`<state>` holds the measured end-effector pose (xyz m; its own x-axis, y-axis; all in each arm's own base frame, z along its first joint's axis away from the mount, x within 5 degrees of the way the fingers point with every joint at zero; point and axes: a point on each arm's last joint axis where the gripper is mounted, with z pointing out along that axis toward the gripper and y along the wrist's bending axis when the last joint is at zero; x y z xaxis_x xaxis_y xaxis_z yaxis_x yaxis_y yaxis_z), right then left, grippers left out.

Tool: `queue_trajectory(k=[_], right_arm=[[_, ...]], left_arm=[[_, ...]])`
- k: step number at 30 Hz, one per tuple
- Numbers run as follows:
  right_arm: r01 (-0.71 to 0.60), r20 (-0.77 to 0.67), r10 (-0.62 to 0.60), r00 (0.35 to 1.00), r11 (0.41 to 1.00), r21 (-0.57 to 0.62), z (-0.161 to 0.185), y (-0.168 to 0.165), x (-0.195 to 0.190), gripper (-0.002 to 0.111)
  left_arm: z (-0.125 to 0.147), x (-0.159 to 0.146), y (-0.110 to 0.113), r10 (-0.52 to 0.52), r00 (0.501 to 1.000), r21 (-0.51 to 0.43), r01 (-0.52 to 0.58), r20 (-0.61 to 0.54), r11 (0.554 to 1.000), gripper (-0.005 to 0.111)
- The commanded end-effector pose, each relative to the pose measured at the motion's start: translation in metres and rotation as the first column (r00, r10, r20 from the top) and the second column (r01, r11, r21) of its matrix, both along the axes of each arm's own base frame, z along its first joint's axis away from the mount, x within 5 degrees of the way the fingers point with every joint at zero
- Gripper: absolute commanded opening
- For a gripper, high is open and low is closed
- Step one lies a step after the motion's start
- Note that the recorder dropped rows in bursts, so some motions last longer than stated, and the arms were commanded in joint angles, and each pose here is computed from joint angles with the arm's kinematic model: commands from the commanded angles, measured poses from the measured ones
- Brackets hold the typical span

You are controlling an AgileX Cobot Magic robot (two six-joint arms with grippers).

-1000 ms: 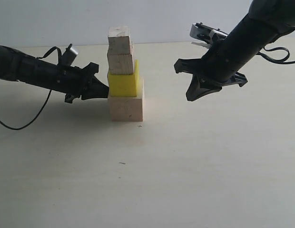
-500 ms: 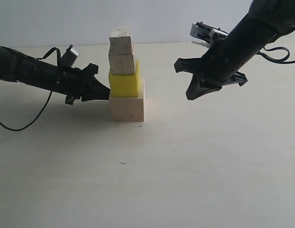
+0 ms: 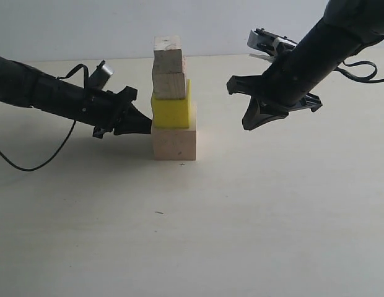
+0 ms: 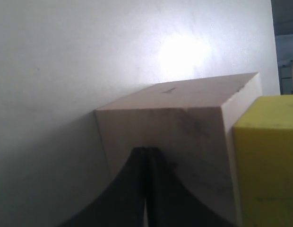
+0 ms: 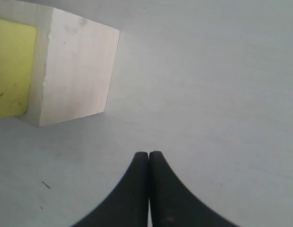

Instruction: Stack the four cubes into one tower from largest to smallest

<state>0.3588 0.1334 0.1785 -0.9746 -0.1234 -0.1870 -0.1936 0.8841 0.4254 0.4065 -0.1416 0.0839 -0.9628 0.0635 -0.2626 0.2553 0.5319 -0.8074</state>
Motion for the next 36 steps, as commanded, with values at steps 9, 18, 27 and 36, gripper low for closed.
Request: queue_trajectory(k=[9, 18, 27, 36], right_arm=[[0.012, 0.027, -0.012, 1.0, 1.0, 0.003, 0.006, -0.003, 0.001, 0.0], [0.012, 0.027, -0.012, 1.0, 1.0, 0.003, 0.006, -0.003, 0.001, 0.0], [0.014, 0.026, -0.014, 1.0, 1.0, 0.006, 0.006, -0.002, 0.001, 0.0], [0.013, 0.025, -0.013, 1.0, 1.0, 0.006, 0.006, -0.002, 0.0, 0.0]], left_arm=[[0.01, -0.003, -0.001, -0.027, 1.0, 0.0, 0.027, 0.0, 1.0, 0.0], [0.01, -0.009, 0.0, -0.028, 0.999, 0.009, 0.028, -0.02, 1.0, 0.0], [0.009, -0.011, 0.0, -0.03, 0.999, 0.004, 0.031, -0.033, 1.0, 0.0], [0.027, -0.016, 0.006, -0.02, 1.0, 0.09, 0.019, 0.012, 0.996, 0.0]])
